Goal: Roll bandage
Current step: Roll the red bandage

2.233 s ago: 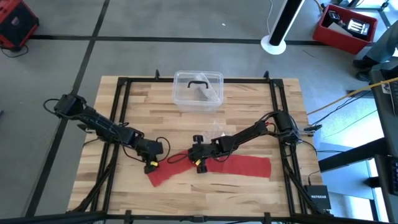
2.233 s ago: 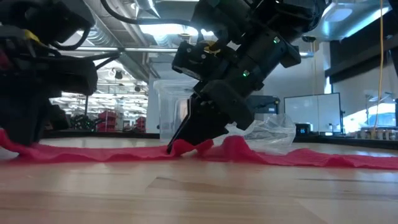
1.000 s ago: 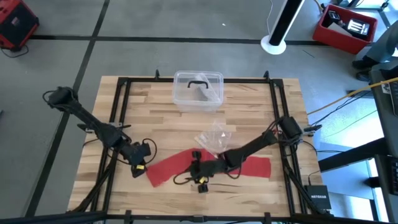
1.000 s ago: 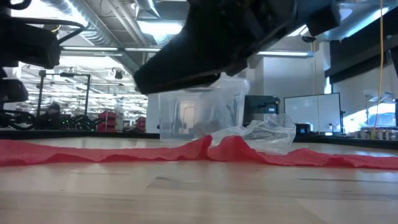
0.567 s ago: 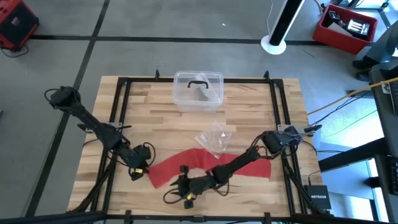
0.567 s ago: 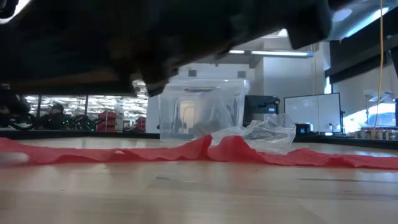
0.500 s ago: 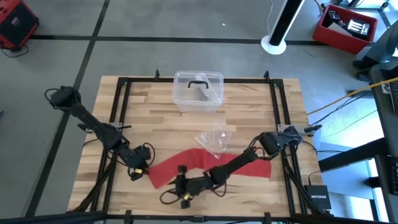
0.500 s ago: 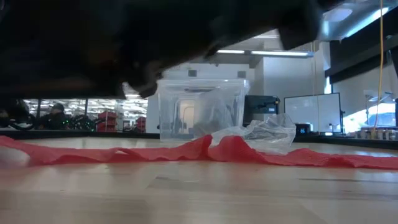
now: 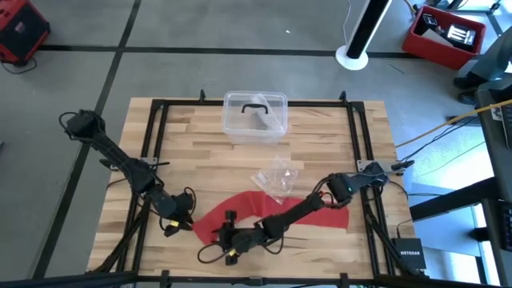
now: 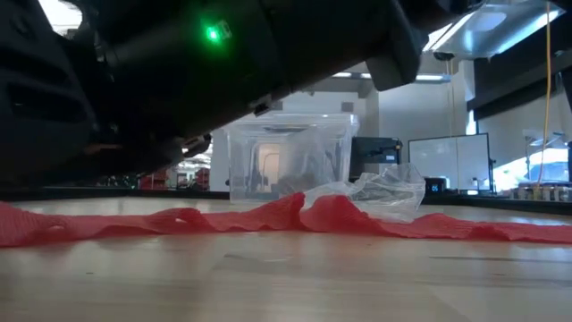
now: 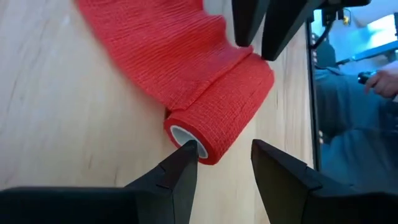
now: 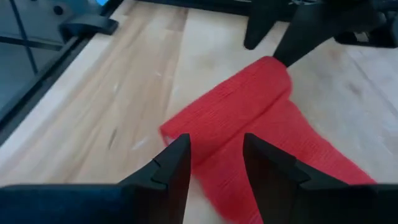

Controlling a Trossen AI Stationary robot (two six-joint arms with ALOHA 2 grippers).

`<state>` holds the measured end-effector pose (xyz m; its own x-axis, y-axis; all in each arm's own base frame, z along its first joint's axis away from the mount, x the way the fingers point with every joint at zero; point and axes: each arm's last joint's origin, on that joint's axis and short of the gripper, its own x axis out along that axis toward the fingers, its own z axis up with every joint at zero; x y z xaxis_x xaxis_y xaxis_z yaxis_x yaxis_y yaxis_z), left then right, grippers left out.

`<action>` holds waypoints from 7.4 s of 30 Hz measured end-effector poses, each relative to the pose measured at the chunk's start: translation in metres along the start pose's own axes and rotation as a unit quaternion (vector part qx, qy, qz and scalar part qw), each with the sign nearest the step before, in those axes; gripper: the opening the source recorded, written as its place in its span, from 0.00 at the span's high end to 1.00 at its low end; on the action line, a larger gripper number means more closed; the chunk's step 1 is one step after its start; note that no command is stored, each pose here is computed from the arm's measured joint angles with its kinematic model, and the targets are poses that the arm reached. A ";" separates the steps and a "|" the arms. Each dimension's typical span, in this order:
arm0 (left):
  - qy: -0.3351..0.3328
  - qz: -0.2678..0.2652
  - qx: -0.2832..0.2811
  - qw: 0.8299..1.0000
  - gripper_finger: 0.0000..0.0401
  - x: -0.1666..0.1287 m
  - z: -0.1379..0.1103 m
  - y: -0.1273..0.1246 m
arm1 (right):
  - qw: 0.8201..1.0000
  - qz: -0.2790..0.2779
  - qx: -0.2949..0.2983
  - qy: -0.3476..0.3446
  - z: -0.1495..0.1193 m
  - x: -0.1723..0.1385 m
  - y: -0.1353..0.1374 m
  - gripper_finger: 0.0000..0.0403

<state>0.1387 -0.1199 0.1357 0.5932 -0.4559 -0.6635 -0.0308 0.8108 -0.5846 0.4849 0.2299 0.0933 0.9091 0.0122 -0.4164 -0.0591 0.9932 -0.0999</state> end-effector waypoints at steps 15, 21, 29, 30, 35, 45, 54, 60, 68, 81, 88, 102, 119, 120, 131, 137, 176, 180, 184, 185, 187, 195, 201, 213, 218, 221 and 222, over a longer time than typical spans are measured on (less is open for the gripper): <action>-0.010 0.043 0.008 0.999 0.64 0.013 -0.003 0.006 | 1.000 0.002 -0.003 0.019 -0.004 0.000 0.000 0.63; -0.021 0.034 0.015 0.999 0.64 0.015 -0.001 0.004 | 1.000 0.001 0.009 0.023 -0.005 0.000 0.000 0.63; -0.006 0.033 0.013 0.999 0.64 0.014 -0.003 0.005 | 1.000 0.000 0.012 0.023 -0.005 0.000 0.000 0.63; 0.006 0.029 0.006 1.000 0.64 0.013 -0.003 0.005 | 1.000 0.000 0.012 0.022 -0.004 -0.001 0.000 0.63; 0.038 0.028 -0.005 0.999 0.64 0.004 -0.002 -0.003 | 1.000 -0.004 0.017 0.006 0.015 -0.010 -0.003 0.63; -0.079 -0.003 0.029 0.996 0.64 0.006 -0.010 -0.049 | 0.998 -0.037 -0.035 0.036 0.053 -0.027 -0.042 0.63; -0.108 0.032 0.067 0.991 0.64 0.030 -0.031 -0.086 | 0.998 0.015 0.001 0.053 0.053 -0.008 -0.102 0.63; -0.136 0.066 0.044 0.988 0.64 0.057 -0.039 -0.106 | 0.997 0.051 0.006 0.052 0.053 -0.001 -0.132 0.62; -0.143 0.079 -0.023 0.986 0.64 0.090 -0.041 -0.117 | 0.997 0.045 0.013 0.068 0.037 0.011 -0.149 0.44; -0.178 0.156 -0.170 0.957 0.64 0.104 -0.042 -0.097 | 0.994 0.086 0.001 0.068 0.010 0.028 -0.139 0.39; -0.173 0.207 -0.205 0.941 0.64 0.087 -0.044 -0.090 | 0.993 0.087 -0.009 0.082 0.007 0.028 -0.139 0.41; -0.106 0.232 -0.222 0.941 0.64 0.069 -0.046 -0.091 | 0.994 0.073 -0.015 0.083 0.008 0.027 -0.140 0.41; -0.120 0.291 -0.138 0.939 0.64 0.052 -0.049 -0.090 | 0.994 0.072 -0.016 0.080 0.008 0.028 -0.141 0.41; -0.124 0.292 -0.136 0.939 0.64 0.053 -0.049 -0.090 | 0.994 0.072 -0.016 0.080 0.008 0.028 -0.141 0.41; -0.173 0.312 -0.105 0.928 0.64 0.063 -0.049 -0.081 | 0.993 0.079 -0.016 0.082 0.002 0.031 -0.139 0.41; -0.175 0.315 -0.105 0.927 0.64 0.063 -0.050 -0.081 | 0.992 0.082 -0.003 0.097 -0.001 0.031 -0.138 0.41; -0.292 0.330 -0.062 0.896 0.64 0.056 -0.034 -0.075 | 0.987 0.112 0.019 0.110 -0.003 0.027 -0.122 0.41; -0.288 0.336 -0.051 0.895 0.64 0.056 -0.032 -0.074 | 0.988 0.111 0.019 0.105 -0.002 0.028 -0.121 0.41; -0.279 0.348 -0.028 0.895 0.67 0.057 -0.029 -0.073 | 0.988 0.112 0.019 0.104 -0.002 0.028 -0.121 0.41; -0.277 0.352 -0.021 0.894 0.69 0.057 -0.028 -0.072 | 0.988 0.112 0.019 0.103 -0.002 0.028 -0.121 0.41; -0.272 0.357 -0.012 0.894 0.77 0.058 -0.026 -0.072 | 0.988 0.111 0.019 0.103 -0.002 0.028 -0.121 0.41; -0.239 0.397 0.025 0.886 0.96 0.052 -0.021 -0.078 | 0.985 0.079 -0.018 0.150 0.014 0.009 -0.126 0.41; -0.223 0.447 0.078 0.863 0.98 0.024 0.008 -0.109 | 0.980 0.072 -0.050 0.181 0.070 -0.045 -0.138 0.41; -0.285 0.515 0.257 0.766 0.99 -0.037 0.092 -0.165 | 0.967 0.043 -0.087 0.236 0.138 -0.181 -0.148 0.41; -0.281 0.531 0.276 0.750 0.99 -0.087 0.141 -0.182 | 0.976 0.063 -0.069 0.197 0.140 -0.249 -0.159 0.41; -0.290 0.543 0.283 0.736 0.99 -0.127 0.166 -0.187 | 0.982 0.052 -0.049 0.174 0.129 -0.286 -0.168 0.41; -0.295 0.546 0.282 0.731 0.99 -0.142 0.173 -0.188 | 0.985 0.044 -0.044 0.162 0.127 -0.299 -0.172 0.41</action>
<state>0.1991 -0.1440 0.4205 0.7118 0.6801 -0.1755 -0.5076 0.6708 0.5407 0.2757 0.0705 0.3501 0.7199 0.0451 -0.6926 -0.1800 0.9759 -0.1235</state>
